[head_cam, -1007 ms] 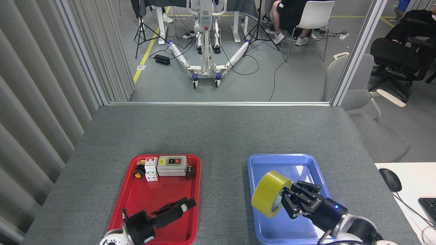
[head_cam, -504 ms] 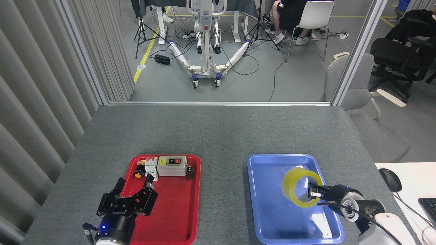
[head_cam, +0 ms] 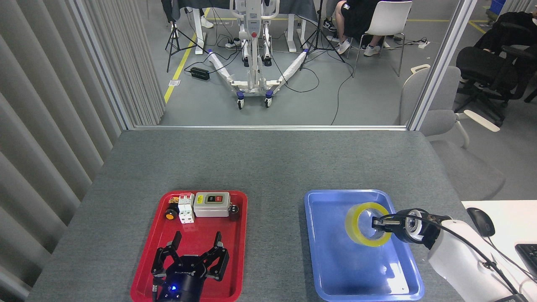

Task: Place and move tape with both arms
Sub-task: 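Lower the tape into the blue tray and open the right gripper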

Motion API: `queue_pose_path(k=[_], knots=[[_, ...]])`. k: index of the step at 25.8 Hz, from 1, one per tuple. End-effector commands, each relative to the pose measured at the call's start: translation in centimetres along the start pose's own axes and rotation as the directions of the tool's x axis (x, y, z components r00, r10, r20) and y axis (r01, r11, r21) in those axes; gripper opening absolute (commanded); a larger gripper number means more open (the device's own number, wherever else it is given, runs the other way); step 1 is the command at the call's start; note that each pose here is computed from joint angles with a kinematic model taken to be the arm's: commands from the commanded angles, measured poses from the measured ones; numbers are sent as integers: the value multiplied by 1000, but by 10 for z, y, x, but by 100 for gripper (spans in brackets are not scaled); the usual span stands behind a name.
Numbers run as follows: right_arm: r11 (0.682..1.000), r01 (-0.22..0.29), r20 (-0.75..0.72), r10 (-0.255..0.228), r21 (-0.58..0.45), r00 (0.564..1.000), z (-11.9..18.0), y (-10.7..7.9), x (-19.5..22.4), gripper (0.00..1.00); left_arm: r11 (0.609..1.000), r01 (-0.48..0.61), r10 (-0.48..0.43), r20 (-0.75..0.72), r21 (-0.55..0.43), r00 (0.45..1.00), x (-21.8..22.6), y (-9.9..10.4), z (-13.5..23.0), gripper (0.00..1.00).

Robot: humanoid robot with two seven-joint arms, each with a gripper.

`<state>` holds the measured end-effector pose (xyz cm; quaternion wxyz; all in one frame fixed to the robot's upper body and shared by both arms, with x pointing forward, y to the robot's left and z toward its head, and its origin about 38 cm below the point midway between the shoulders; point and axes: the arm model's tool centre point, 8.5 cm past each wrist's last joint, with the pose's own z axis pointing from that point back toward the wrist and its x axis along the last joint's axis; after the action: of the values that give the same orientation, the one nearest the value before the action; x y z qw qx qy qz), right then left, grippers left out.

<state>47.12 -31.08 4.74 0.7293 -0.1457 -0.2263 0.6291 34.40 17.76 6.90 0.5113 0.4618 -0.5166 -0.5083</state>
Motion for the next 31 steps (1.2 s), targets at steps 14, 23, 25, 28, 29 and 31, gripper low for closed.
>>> queue_pose_path(k=[14, 23, 25, 28, 29, 31], knots=[[999, -8, -23, 8, 34, 1000, -16, 4, 12, 39, 998, -28, 29, -24, 57, 999, -5, 5, 0, 100], [999, -10, -31, 11, 30, 999, -16, 5, 12, 45, 980, -81, 88, -28, 183, 996, -15, 15, 2, 100], [1000, -9, -33, 10, 28, 999, -16, 5, 12, 45, 980, -75, 81, -27, 183, 996, -17, 15, 2, 100], [999, -32, -38, 32, -15, 999, -14, -1, 15, 47, 981, -70, 76, -29, 182, 997, -19, 15, 2, 100], [997, -63, -38, 61, -45, 997, -12, -3, 20, 49, 981, -70, 76, -29, 180, 997, -19, 15, 2, 100], [979, -129, -50, 123, -155, 991, -5, -10, 30, 59, 983, -65, 70, -25, 174, 997, -21, 15, 2, 100]])
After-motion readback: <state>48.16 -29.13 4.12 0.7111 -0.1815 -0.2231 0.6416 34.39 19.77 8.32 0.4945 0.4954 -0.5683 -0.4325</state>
